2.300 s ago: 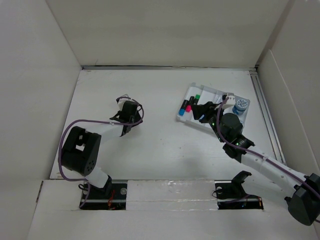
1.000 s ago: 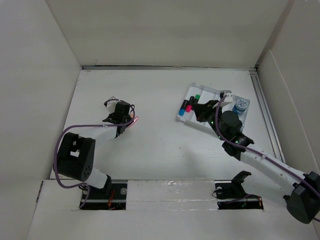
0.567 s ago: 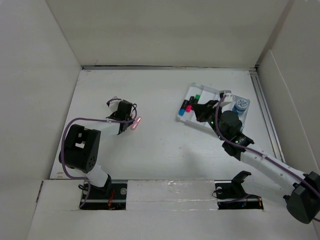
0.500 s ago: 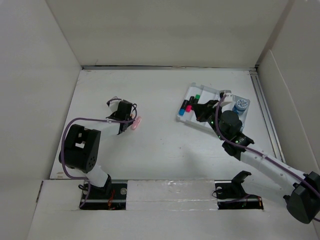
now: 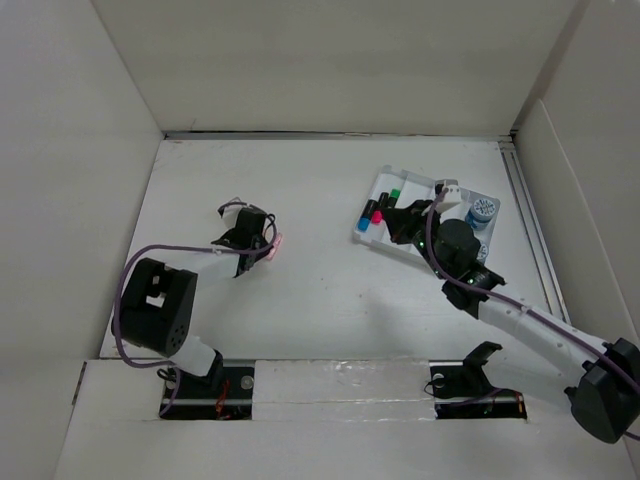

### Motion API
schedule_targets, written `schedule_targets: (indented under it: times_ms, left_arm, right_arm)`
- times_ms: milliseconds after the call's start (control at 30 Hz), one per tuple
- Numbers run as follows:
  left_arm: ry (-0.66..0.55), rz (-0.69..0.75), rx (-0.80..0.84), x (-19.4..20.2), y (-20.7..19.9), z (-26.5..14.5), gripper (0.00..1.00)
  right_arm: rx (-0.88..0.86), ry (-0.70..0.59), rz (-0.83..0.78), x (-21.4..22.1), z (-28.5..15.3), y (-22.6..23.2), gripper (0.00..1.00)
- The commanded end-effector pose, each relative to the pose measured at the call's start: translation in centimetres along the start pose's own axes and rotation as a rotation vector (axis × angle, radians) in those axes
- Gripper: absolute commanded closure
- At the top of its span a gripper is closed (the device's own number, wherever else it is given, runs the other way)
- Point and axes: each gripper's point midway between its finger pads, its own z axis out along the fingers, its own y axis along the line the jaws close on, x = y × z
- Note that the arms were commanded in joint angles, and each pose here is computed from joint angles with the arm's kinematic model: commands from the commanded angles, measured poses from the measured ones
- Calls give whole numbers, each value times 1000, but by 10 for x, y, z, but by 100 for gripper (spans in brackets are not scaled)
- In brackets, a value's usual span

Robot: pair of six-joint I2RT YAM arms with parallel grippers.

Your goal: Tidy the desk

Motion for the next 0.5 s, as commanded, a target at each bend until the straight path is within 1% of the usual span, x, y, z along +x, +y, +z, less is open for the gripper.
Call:
schedule_targets:
  times_ms: [0, 67, 167, 233, 300, 333, 367, 400, 467]
  left_arm:
    - [-36, -22, 89, -9, -13, -16, 100]
    - [-43, -32, 159, -12, -24, -25, 99]
    - [-53, -39, 215, -14, -32, -32, 94]
    - [-48, -34, 210, -15, -31, -33, 86]
    - [-43, -20, 217, -13, -33, -36, 82]
    - [-39, -10, 227, -11, -34, -37, 74]
    - [-34, -1, 272, -9, -39, -42, 68]
    - [-31, 0, 269, -8, -38, -41, 68]
    - [-12, 28, 265, -3, -36, -39, 61]
  right_arm:
    - [-42, -44, -4, -22, 8, 15, 100]
    - [-44, -32, -6, -20, 10, 16, 100]
    - [-48, -32, -8, -20, 10, 17, 100]
    - [-48, -39, -7, -22, 9, 17, 99]
    - [-48, -34, -8, -21, 9, 17, 99]
    - [-50, -34, -8, -21, 9, 17, 99]
    - [-52, -33, -7, -21, 9, 18, 99]
    - [-53, -33, -8, -21, 9, 18, 99]
    - [-53, -35, -6, -22, 8, 18, 98]
